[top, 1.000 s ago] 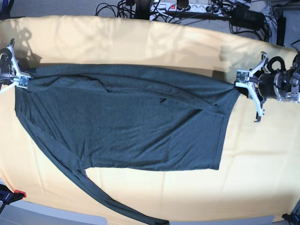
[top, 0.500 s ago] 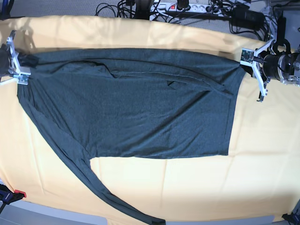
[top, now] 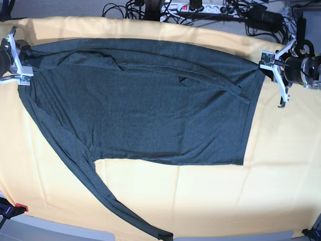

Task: Fold the T-shirt properly
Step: 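Drag the grey shirt by its shoulder corners toward the robot with both grippers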

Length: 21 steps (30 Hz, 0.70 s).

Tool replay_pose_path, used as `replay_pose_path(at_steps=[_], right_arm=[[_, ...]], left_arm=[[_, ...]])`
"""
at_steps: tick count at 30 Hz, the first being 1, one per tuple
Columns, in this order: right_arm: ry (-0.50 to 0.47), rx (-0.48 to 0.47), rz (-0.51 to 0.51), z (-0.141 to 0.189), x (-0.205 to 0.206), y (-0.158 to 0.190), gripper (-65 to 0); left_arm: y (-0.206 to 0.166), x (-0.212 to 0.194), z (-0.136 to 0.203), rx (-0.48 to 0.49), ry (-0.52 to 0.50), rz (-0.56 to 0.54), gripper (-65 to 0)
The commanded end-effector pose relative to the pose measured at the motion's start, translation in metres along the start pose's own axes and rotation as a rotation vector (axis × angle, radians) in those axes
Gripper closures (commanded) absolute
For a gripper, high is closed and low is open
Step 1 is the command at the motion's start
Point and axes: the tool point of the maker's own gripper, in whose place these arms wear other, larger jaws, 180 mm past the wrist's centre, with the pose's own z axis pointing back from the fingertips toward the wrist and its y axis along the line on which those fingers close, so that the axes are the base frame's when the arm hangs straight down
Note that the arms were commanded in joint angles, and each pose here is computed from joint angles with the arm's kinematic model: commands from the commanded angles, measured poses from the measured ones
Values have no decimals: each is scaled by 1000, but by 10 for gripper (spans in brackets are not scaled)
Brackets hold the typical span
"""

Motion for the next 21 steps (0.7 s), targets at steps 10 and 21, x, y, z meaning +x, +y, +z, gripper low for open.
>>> replay_pose_path(at_steps=[10,21], right_arm=[[-31,82,-7,4,4,16,0],[207,73,17,-26,-51,28,0]], left_arm=[[-30,6,5,-79,10,-40,0],[-33,3,3,-86,27,-62,0]])
